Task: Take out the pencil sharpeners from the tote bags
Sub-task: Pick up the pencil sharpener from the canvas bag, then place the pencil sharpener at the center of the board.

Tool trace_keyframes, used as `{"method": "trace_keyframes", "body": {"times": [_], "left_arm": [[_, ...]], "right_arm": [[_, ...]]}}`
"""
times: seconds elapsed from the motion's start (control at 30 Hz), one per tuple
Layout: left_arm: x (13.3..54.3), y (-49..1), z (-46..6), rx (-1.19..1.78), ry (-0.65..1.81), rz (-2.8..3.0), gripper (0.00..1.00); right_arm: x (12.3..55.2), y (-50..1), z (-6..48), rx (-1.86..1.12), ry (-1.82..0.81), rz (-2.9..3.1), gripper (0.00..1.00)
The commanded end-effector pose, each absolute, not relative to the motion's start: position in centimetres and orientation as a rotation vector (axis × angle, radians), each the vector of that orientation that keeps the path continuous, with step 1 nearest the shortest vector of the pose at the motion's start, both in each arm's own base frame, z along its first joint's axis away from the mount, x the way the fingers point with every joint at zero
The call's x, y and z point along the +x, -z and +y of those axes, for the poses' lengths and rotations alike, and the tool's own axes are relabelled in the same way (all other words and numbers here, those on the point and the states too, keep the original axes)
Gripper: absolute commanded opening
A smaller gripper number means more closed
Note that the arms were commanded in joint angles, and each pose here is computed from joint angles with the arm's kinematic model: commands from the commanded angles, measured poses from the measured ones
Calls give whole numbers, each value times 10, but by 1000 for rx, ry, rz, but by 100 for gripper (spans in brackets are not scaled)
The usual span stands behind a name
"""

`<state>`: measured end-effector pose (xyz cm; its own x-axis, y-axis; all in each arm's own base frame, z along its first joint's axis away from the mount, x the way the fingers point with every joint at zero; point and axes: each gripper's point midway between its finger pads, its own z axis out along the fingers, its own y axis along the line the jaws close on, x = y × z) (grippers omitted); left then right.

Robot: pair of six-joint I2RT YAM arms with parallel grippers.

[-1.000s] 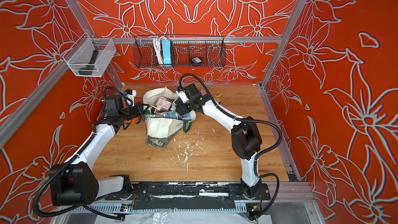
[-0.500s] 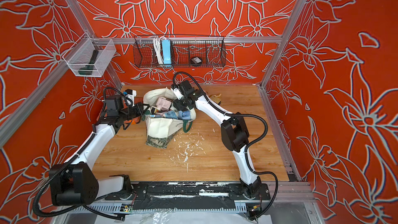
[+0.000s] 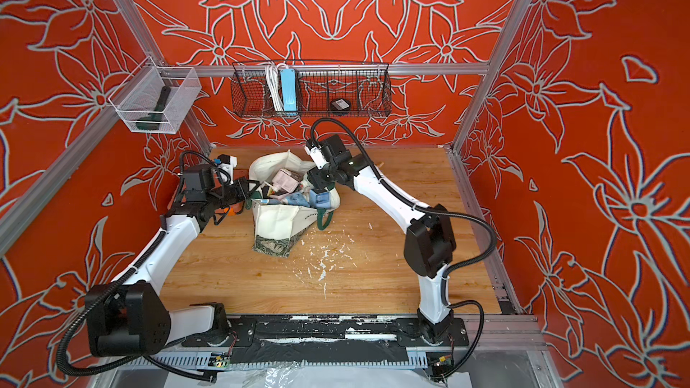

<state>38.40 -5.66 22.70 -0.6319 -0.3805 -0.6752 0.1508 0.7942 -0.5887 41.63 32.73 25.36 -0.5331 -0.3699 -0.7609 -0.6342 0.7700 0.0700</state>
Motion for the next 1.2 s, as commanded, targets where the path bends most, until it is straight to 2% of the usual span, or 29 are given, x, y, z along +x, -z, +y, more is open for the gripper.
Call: {"method": "trace_keyframes", "body": {"times": [0.0,0.13,0.23,0.33,0.63,0.87,1.17], "left_arm": [[386,-250,-66,-87,814,2066,0],[386,-250,-67,-86,818,2066,0],[386,-251,-67,-85,818,2064,0],[385,-251,-68,-83,823,2063,0],[385,-251,-68,-84,823,2064,0],[385,-251,-68,-83,823,2064,0],[386,-250,-67,-84,821,2065,0]], "right_arm": [[402,-306,303,-602,-443,2138,34],[405,-318,257,-440,-350,2171,32],[419,-309,213,-265,-281,2220,30],[432,-290,169,-112,-183,2277,27],[463,-207,69,90,209,2479,25],[478,-154,63,105,195,2623,24],[509,-126,67,59,248,2682,24]]}}
